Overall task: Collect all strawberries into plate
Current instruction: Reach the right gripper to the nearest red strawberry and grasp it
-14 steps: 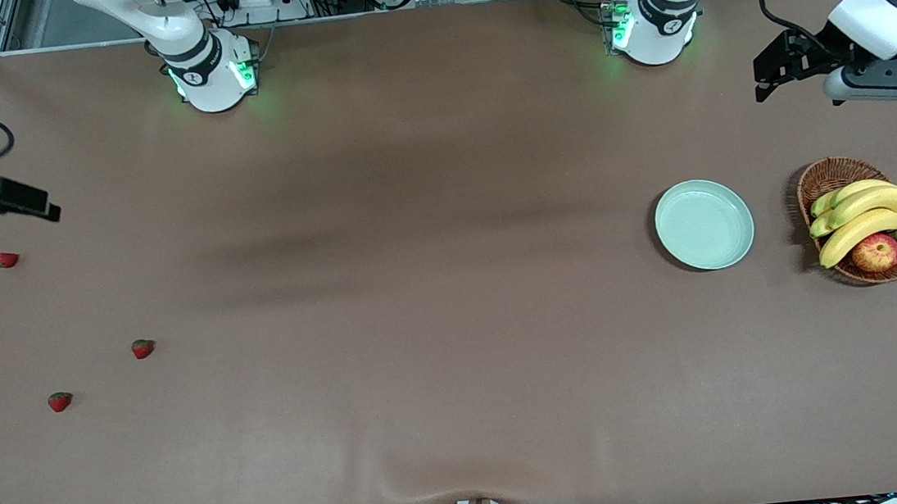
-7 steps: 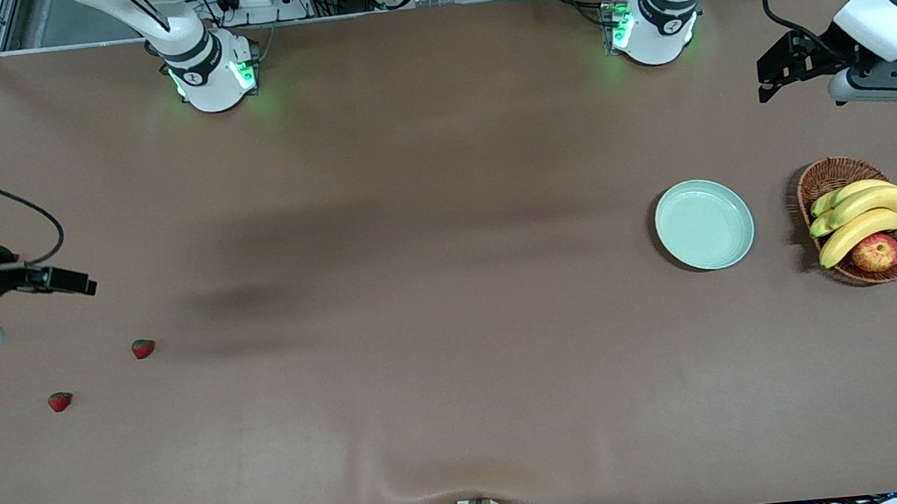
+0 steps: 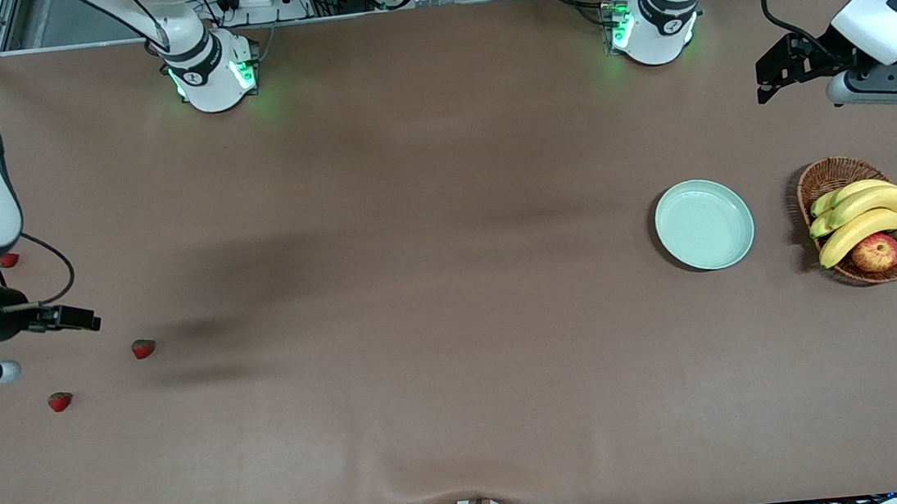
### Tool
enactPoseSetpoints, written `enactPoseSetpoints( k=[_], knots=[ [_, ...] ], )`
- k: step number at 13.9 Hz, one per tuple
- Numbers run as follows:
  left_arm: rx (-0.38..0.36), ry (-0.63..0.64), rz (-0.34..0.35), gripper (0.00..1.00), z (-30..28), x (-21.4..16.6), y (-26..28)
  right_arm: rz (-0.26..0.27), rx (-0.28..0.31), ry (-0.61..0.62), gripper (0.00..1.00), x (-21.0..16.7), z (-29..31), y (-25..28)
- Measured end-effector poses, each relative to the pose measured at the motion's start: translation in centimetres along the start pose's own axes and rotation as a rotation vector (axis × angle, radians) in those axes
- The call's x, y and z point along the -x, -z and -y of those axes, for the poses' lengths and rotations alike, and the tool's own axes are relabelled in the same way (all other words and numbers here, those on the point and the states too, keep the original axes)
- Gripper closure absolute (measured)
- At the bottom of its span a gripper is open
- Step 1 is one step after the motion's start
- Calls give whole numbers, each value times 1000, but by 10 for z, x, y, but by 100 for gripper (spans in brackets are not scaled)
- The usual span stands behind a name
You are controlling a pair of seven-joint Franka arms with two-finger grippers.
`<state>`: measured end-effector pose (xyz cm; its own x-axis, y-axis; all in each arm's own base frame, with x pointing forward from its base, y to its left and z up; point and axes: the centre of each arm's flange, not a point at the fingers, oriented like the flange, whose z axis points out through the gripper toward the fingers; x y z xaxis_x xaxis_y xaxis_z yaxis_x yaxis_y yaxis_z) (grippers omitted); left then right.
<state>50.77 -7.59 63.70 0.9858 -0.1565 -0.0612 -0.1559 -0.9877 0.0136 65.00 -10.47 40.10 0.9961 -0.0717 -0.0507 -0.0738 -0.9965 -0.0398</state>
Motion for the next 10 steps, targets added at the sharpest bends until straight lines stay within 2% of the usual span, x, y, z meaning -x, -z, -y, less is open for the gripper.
enactPoseSetpoints(
  k=[2, 4, 10],
  knots=[
    [0, 0, 0, 0, 0, 0, 0, -31, 7, -3, 0, -10, -13, -19],
    [0, 0, 1, 0, 0, 0, 0, -37, 10, -10, 0, -16, -20, -39],
    [0, 0, 1, 0, 0, 0, -1, 26, 10, -25, 0, -25, -32, -121]
  ],
)
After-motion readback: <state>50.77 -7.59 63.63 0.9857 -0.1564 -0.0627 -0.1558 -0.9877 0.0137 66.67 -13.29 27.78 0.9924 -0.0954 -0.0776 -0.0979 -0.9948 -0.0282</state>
